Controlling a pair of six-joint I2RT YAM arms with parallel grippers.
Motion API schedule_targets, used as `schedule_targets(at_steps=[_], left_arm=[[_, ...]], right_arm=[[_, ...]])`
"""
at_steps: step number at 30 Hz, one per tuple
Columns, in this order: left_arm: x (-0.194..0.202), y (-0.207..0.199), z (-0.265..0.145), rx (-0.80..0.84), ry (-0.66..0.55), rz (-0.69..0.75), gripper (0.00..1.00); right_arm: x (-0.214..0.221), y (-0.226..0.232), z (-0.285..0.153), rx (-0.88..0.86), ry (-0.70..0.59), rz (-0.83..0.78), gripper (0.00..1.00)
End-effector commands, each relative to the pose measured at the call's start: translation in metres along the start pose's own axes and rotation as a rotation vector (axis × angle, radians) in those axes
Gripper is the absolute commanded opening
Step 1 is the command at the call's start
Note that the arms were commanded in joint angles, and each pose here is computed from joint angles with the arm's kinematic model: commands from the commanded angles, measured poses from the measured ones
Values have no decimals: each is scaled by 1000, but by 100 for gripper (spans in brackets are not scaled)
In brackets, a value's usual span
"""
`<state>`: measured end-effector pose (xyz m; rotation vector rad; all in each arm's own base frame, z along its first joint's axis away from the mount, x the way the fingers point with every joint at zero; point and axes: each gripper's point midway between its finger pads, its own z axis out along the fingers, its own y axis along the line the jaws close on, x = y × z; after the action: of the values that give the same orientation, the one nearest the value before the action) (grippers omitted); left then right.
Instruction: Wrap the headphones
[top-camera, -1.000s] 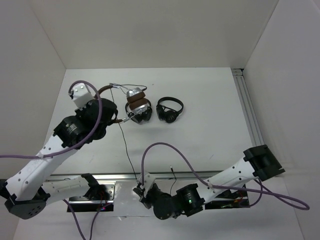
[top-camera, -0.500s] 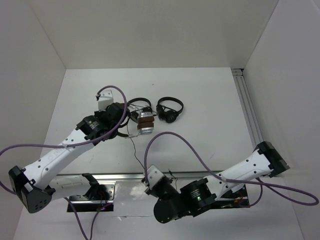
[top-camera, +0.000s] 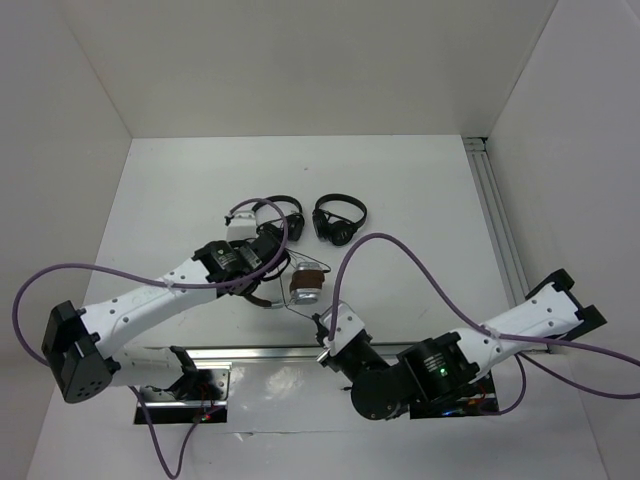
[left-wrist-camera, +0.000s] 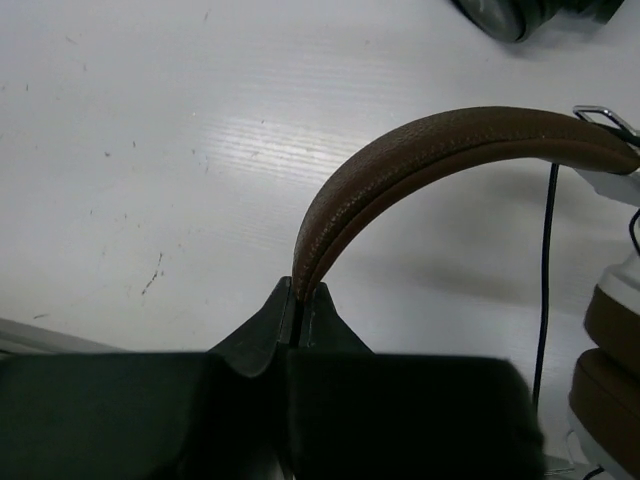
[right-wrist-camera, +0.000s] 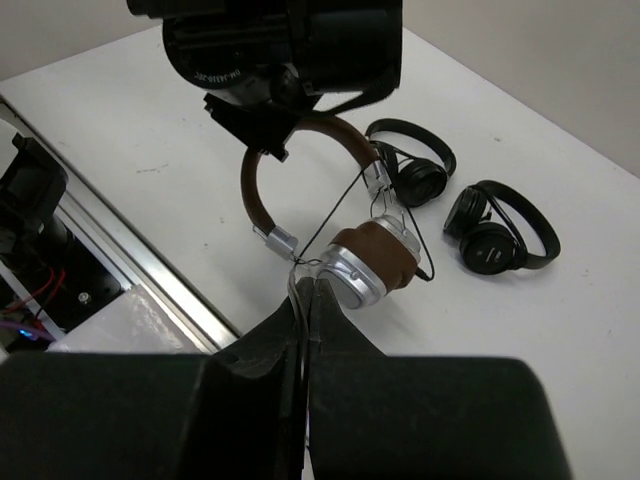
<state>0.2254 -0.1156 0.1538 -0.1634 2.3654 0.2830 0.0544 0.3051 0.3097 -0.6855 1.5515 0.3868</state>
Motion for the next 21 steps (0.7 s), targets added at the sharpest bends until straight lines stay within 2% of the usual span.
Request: schedule_targets(at_steps=[1,3,9,14,19,21], left_arm=[[-5,1,1,-50,-8,-105,0],[-7,2,3,-54,24,-136,0],[-50,3,2,3,30,-282,0],[-75,-1,15,115,69,-384,0],[-76,-2,21,151,102,-430,0],[-76,4,29,160,105,-495,0]], right_arm=[[-33,2,-3,1,-40,94,0],[-29,12,-1,-23,-33,83,0],[-5,50,8,-78,-10,69,0],[7,78,13,-127,-5,89,0],[11,98,16,-176,-3,68,0],[7,102,19,-191,-5,75,0]])
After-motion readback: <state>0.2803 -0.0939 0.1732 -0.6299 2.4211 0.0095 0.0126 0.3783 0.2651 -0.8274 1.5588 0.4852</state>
